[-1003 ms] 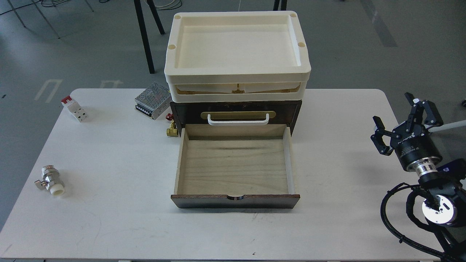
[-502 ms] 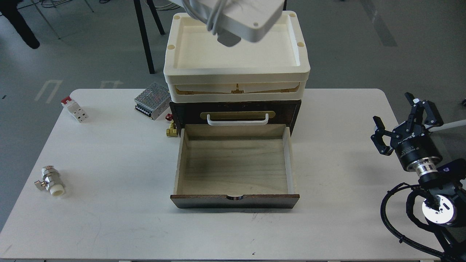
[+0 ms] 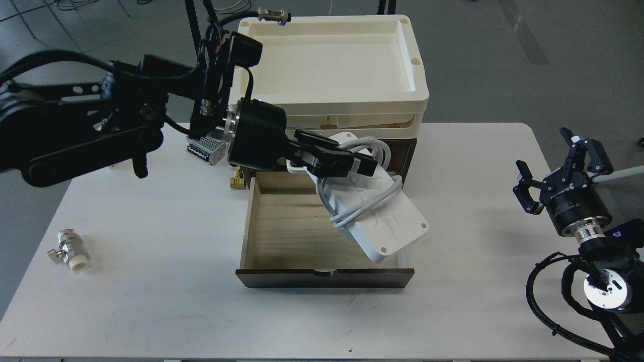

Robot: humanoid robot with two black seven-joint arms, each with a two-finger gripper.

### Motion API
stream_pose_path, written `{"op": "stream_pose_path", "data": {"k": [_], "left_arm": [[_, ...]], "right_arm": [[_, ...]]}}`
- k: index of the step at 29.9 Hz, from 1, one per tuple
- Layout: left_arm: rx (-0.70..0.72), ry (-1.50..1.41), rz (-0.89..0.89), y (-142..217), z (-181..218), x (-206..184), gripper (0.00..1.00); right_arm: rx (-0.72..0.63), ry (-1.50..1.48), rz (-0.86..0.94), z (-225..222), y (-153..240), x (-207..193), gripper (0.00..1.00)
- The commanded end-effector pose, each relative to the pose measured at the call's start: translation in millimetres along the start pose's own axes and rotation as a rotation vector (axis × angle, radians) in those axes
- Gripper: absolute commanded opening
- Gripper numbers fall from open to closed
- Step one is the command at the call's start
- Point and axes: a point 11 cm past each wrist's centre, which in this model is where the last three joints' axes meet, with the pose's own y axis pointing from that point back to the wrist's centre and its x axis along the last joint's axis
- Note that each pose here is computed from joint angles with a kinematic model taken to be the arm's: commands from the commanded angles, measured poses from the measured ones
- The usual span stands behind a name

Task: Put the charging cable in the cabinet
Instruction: 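Lower the held cable into the open drawer and release it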

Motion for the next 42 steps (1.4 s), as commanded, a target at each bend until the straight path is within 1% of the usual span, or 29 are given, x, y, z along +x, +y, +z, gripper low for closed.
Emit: {"op": "stream_pose_path", "data": {"k": [1,10,13,16,20,25,29,37,40,42], "left_arm": [[0.016,0.027,0.005,-14.4,-21.2,-23.8,0.06],[0.08,0.161,0.073,-30.0,-71.2,-61.6,0.06],[0.083,0.197,0.069,-45.5,-80.0,-71.7,0.06],[0.122,0.24,0.078,-48.1,-97.6,-83.6,0.06],[0.15,0.263,0.096,-50.8,-109.5,-85.4,0.06],[0.159,0.277,0.112,-60.6,-115.1,-83.3,0.07],[0.209,0.294,0.132,-54.6,-131.1,-90.8,0.07],[0.261,0.318,0.132,-57.7,-147.7,-101.4,0.08],[0.269,0.305,0.143,-56.6,-149.2,-101.2,0.1],[0.278,0.303,0.146,-55.5,-151.3,-102.9,0.14]], "right_arm": [[0.0,0.0,0.0,0.2,0.0,-0.1,0.99],[0.0,0.0,0.0,0.2,0.0,-0.1,0.99],[0.0,0.0,0.0,0.2,0.0,-0.1,0.99],[0.0,0.0,0.0,0.2,0.0,-0.1,0.99],[0.0,0.0,0.0,0.2,0.0,-0.1,0.99],[0.001,-0.001,0.001,-0.3,-0.1,0.1,0.99],[0.001,-0.001,0.001,-0.3,-0.1,0.1,0.99],[0.001,-0.001,0.001,-0.3,-0.1,0.1,0.99],[0.0,0.0,0.0,0.2,0.0,-0.1,0.99],[0.001,-0.001,0.001,-0.3,-0.1,0.1,0.99]]}}
